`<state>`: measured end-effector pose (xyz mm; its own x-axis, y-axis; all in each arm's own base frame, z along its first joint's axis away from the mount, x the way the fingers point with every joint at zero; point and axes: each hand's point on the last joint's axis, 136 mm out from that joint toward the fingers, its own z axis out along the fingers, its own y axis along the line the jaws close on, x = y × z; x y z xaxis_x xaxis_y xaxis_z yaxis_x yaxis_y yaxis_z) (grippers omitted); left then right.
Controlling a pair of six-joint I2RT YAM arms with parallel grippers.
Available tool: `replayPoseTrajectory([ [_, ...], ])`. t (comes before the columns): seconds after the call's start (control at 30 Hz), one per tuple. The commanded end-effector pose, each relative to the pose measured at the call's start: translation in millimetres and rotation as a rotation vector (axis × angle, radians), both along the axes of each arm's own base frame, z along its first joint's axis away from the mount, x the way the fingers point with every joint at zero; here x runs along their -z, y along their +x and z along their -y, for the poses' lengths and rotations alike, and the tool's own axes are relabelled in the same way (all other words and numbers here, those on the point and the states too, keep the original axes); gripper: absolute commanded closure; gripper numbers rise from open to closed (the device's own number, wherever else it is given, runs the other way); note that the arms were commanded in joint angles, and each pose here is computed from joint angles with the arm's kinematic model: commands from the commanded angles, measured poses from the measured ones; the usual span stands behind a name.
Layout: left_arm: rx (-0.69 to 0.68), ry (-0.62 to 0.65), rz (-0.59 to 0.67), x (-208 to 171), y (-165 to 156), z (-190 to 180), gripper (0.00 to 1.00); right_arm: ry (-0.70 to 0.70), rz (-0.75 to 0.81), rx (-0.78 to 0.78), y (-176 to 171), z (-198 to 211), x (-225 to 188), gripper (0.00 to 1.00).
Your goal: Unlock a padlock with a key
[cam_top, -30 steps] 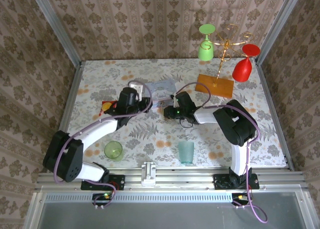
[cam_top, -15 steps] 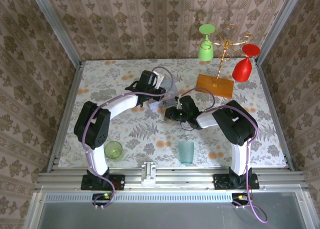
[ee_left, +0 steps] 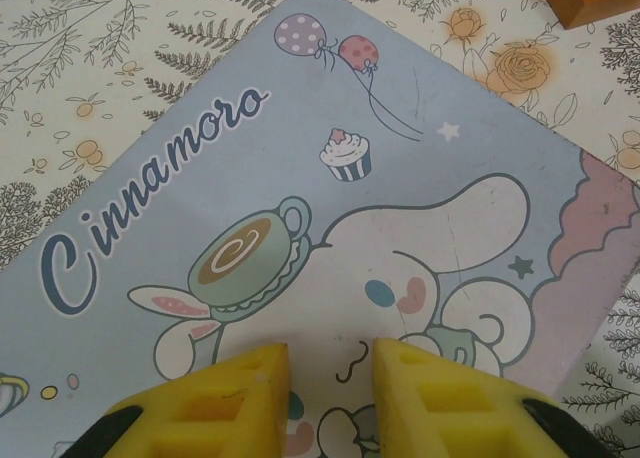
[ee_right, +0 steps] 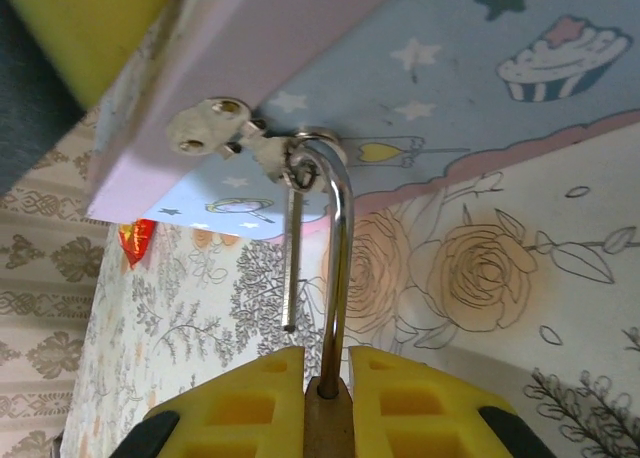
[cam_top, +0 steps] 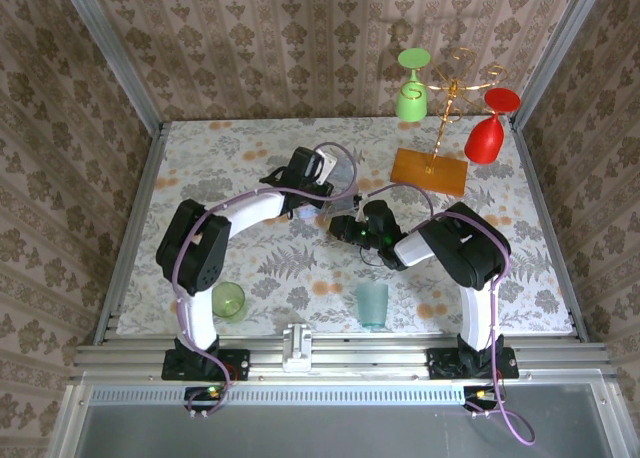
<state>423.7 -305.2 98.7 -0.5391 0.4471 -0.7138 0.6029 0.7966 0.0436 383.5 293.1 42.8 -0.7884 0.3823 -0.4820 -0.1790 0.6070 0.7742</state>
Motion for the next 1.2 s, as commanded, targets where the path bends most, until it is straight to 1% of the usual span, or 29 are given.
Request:
replayPoseTrajectory([
  [0.0, -0.024, 0.102, -0.085, 39, -15, -23, 0.73, 0.046, 0.085, 0.034, 8, -2, -20, 0.96],
  [0.2, -0.022, 0.076, -0.095, 42, -19, -24, 0.74, 0.042, 0.111, 0.074, 13, 5, -22, 0.98],
  [0.37, -0.022, 0.086, -0.092, 46, -20, -29, 0.76, 0.075, 0.156, 0.131, 20, 5, -27, 0.99],
  [0.47, -0.018, 0.077, -0.099, 47, -22, -29, 0.76, 0.074, 0.168, 0.183, 24, 5, -23, 1.00],
  [0.57, -0.008, 0.079, -0.100, 50, -24, -29, 0.76, 0.102, 0.220, 0.226, 21, 0, -29, 1.00],
  [0.77, 0.005, 0.073, -0.102, 56, -28, -29, 0.78, 0.096, 0.256, 0.308, 22, -1, -28, 1.00],
  [0.9, 0.011, 0.069, -0.098, 57, -30, -30, 0.80, 0.102, 0.256, 0.346, 29, 1, -26, 1.00],
  [1.03, 0.025, 0.074, -0.102, 60, -33, -29, 0.81, 0.069, 0.287, 0.384, 31, 13, -31, 1.00],
  [1.1, 0.037, 0.077, -0.104, 61, -34, -28, 0.85, 0.075, 0.290, 0.386, 34, 16, -34, 1.00],
  [1.17, 0.043, 0.091, -0.105, 63, -35, -29, 0.86, 0.083, 0.285, 0.388, 37, 19, -31, 1.00],
])
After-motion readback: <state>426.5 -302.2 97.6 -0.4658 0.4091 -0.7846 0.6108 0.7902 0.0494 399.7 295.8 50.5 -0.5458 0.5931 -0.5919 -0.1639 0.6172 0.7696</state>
